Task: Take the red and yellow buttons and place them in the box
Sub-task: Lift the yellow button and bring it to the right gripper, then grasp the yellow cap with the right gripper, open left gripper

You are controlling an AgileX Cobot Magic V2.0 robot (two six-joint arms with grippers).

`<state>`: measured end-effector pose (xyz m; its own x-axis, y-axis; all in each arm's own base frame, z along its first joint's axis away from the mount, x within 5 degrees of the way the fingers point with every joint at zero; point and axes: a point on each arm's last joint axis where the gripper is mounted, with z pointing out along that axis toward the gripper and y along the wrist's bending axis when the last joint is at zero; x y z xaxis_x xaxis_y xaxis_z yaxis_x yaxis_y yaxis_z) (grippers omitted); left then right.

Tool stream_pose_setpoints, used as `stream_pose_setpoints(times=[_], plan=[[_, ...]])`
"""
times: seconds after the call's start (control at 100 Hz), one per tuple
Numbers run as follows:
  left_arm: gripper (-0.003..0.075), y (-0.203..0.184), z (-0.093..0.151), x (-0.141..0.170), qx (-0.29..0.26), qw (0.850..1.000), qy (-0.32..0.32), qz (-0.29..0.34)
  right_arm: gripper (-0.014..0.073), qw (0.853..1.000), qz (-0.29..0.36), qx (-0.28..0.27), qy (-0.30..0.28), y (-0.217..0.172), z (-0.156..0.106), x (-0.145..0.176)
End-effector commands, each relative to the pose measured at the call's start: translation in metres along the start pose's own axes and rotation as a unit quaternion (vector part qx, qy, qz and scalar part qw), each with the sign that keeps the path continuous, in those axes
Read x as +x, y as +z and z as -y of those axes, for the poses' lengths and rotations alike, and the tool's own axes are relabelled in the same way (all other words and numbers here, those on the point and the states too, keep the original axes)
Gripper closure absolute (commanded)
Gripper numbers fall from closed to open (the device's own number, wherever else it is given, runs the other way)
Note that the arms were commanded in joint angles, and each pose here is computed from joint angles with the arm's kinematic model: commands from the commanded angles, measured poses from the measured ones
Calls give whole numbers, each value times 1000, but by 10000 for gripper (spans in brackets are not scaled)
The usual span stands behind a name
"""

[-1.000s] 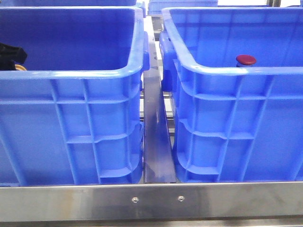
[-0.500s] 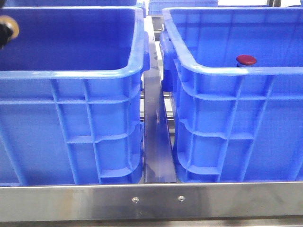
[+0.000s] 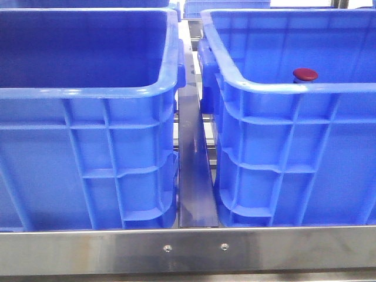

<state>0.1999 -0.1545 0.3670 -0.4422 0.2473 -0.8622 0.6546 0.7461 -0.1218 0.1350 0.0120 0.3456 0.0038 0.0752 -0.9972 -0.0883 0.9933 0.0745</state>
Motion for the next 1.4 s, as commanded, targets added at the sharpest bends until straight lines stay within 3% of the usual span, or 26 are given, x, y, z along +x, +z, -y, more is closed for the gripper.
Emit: stream_pose_setpoints(times=[0.0,0.23,0.46,0.58,0.75,0.82,0.89,1.01,1.13,1.3,1.39], plan=[[739,-13,28,-21,41,996,12,84,662,999,20,-19,34,-2,-4,-11],[739,-18,82,-21,128,981,72,128,662,999,22,-29,33,-2,-5,-11],[739,-19,90,-19,141,978,87,128,634,995,35,-86,32,-3,-16,-14],[739,-19,90,-19,141,978,87,128,444,990,46,-132,31,-5,-24,-16],[739,-19,90,-19,142,978,87,126,48,982,56,-174,39,-8,-31,-18],[739,-19,90,-19,142,978,87,124,-27,979,56,-188,55,-9,-33,-19],[739,-19,90,-19,142,978,87,124,-29,974,50,-200,97,-9,-35,-19],[739,-19,90,-19,142,978,87,124,-20,952,26,-230,199,-10,-39,-20],[739,-19,90,-19,142,978,87,124,-15,914,-8,-290,282,-8,-49,-20],[739,-19,90,-19,142,978,87,124,-15,859,-80,-345,369,5,-59,-11],[739,-19,90,-19,142,978,87,124,-15,839,-113,-363,388,15,-63,-4]])
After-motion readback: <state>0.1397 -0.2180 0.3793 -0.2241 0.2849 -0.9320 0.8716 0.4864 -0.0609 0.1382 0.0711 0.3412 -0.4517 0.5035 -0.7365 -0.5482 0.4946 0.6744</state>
